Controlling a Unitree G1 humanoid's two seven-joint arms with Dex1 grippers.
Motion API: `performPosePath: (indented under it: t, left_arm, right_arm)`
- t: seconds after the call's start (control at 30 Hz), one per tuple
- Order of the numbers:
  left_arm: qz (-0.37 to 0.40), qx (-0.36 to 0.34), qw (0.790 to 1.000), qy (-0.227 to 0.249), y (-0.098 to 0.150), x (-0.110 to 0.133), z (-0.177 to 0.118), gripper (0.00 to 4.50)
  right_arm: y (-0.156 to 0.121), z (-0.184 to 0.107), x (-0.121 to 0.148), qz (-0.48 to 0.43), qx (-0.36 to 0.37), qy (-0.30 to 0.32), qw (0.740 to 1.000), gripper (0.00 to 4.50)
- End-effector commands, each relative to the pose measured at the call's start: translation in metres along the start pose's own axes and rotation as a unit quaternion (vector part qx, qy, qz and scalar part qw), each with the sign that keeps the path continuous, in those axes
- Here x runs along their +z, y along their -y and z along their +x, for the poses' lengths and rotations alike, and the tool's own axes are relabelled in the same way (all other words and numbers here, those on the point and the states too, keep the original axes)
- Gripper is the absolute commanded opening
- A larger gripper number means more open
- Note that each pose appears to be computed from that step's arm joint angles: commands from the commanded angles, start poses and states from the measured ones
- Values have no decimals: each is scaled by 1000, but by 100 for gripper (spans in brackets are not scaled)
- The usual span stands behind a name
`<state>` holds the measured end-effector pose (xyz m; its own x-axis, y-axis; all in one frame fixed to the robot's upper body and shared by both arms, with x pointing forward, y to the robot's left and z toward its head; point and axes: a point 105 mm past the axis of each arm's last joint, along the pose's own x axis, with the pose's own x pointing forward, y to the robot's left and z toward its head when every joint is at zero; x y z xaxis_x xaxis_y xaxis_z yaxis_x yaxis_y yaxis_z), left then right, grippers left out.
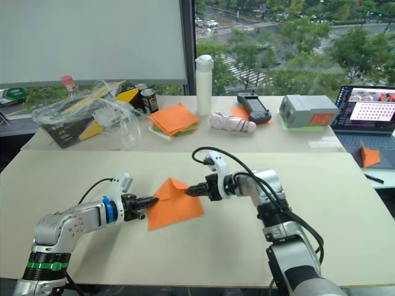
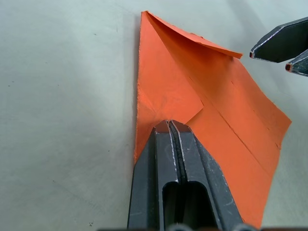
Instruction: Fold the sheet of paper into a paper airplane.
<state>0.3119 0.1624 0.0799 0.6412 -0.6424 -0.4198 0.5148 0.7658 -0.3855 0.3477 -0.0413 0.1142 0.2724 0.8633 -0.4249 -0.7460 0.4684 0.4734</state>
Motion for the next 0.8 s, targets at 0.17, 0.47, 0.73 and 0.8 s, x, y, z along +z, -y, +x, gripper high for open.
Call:
performPosePath:
  t: [0.17,0.47,0.73,0.8]
  left_arm:
    - [-22,13,999,-34,-5,-20,2,0]
    - [-23,13,999,-34,-5,-20,1,0]
    - [-23,13,999,-34,-5,-20,1,0]
    - [-23,14,999,-34,-5,-20,1,0]
  right_arm:
    - [7,-5,14,13,-16,21,1000,225]
    - [22,-7,12,18,-39,19,999,225]
    - [22,-3,8,16,-38,11,999,225]
    - [18,-1,6,19,-29,8,999,225]
